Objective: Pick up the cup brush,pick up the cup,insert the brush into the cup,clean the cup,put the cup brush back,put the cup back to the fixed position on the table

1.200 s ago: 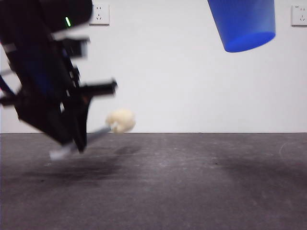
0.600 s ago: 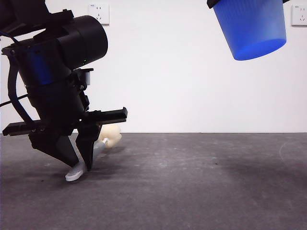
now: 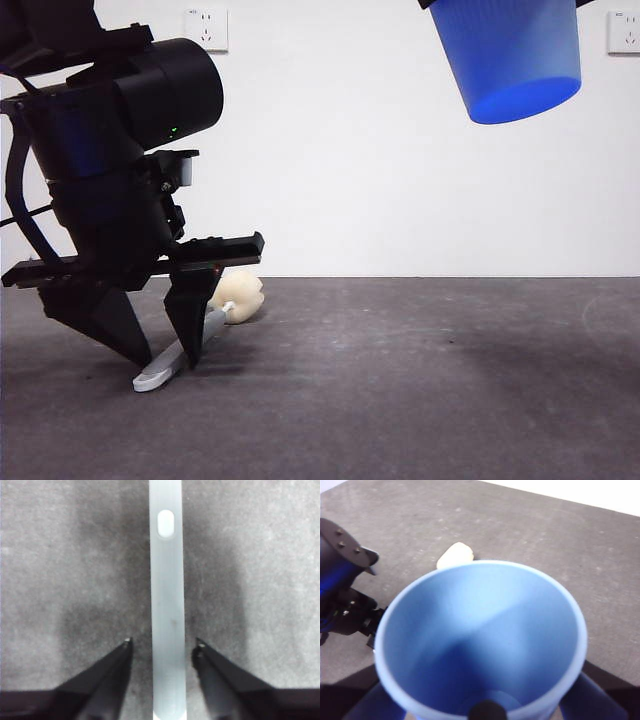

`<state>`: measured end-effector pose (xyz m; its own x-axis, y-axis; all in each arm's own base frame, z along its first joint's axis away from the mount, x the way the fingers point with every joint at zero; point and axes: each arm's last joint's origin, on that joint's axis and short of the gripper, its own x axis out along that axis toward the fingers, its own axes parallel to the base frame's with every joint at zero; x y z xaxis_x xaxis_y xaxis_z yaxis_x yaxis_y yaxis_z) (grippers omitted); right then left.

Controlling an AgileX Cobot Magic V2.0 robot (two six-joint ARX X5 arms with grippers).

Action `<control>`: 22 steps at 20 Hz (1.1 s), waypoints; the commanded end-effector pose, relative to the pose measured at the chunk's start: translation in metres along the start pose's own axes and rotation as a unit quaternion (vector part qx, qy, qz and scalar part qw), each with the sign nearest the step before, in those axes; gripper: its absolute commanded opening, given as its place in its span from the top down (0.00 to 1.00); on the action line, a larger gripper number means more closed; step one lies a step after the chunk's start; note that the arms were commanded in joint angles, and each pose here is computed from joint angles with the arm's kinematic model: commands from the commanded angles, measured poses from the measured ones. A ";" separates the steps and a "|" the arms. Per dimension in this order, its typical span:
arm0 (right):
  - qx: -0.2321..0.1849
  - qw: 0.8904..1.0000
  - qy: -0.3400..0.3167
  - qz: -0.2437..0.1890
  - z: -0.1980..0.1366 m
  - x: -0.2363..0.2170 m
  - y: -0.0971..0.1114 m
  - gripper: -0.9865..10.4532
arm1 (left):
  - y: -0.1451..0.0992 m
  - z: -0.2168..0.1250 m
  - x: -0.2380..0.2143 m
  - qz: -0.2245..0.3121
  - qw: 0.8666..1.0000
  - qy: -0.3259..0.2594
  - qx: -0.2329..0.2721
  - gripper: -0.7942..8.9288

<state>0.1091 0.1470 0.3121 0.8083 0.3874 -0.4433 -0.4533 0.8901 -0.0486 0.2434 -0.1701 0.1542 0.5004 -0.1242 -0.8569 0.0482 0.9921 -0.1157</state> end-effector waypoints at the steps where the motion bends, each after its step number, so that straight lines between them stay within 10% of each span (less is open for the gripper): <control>1: 0.010 1.000 -0.007 0.003 0.002 -0.001 0.000 0.92 | 0.002 -0.003 0.001 -0.005 1.000 0.013 0.006 0.65; 22: 0.032 0.999 -0.040 -0.016 -0.047 0.169 -0.063 0.92 | 0.048 -0.024 -0.191 -0.154 0.976 -0.139 0.060 0.65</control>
<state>0.2577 0.1456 0.2040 0.8546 0.3757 -0.3585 -0.3976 0.9175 0.0138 0.1297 -0.0988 0.3019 0.6647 -0.4245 -0.6148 0.3163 0.9054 -0.2831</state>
